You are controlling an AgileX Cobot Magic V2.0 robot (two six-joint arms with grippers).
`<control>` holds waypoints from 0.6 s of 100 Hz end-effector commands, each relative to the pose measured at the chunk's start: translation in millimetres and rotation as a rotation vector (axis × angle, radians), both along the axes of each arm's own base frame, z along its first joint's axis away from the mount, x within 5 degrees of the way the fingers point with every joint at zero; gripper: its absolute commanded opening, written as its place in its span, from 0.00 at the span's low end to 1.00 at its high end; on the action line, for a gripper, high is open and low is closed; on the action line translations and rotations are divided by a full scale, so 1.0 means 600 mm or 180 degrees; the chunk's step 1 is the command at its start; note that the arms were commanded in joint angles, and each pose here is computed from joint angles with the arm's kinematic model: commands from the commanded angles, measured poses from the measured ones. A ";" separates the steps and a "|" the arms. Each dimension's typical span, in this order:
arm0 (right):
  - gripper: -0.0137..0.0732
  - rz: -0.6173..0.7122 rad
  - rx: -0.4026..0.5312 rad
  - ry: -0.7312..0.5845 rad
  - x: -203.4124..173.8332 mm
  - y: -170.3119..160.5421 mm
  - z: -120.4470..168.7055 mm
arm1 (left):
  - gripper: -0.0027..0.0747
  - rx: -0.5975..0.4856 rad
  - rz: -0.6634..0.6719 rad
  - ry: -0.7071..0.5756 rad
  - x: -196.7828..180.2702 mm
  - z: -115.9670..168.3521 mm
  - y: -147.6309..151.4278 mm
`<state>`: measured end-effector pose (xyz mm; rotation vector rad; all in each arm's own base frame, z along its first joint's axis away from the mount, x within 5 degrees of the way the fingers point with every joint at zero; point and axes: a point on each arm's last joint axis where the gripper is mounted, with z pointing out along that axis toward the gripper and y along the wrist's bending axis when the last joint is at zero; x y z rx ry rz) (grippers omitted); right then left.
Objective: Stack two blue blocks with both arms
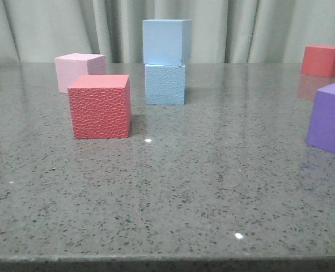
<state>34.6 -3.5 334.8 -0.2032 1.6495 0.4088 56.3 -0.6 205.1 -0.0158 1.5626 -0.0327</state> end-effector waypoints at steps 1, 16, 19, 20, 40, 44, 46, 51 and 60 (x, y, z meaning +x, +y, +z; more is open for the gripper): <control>0.03 0.0019 0.0015 -0.0297 -0.002 0.000 0.023 | 0.01 -0.0031 0.0001 -0.0370 -0.005 0.014 0.000; 0.03 -0.0011 -0.0028 -0.0313 -0.001 -0.001 0.023 | 0.01 -0.0031 0.0001 -0.0370 -0.005 0.014 0.000; 0.03 -0.0011 -0.0028 -0.0313 -0.001 -0.001 0.023 | 0.01 -0.0031 0.0001 -0.0370 -0.005 0.014 0.000; 0.03 -0.0010 -0.0027 -0.0316 -0.001 -0.001 0.023 | 0.01 -0.0031 0.0001 -0.0370 -0.005 0.014 0.000; 0.03 -0.0057 -0.0040 -0.0375 0.004 0.005 0.012 | 0.01 -0.0031 0.0001 -0.0370 -0.005 0.014 0.000; 0.03 -0.0090 -0.0042 -0.0418 0.007 0.009 0.006 | 0.01 -0.0031 0.0001 -0.0370 -0.005 0.014 0.000; 0.03 -0.0090 -0.0035 -0.0434 0.009 0.011 0.002 | 0.01 -0.0031 0.0001 -0.0370 -0.005 0.014 0.000; 0.03 -0.0142 -0.0031 -0.0494 0.013 0.016 -0.007 | 0.01 -0.0031 0.0001 -0.0370 -0.005 0.014 0.000; 0.03 -0.0154 0.0030 -0.0591 0.021 0.026 -0.026 | 0.01 -0.0031 0.0001 -0.0370 -0.005 0.014 0.000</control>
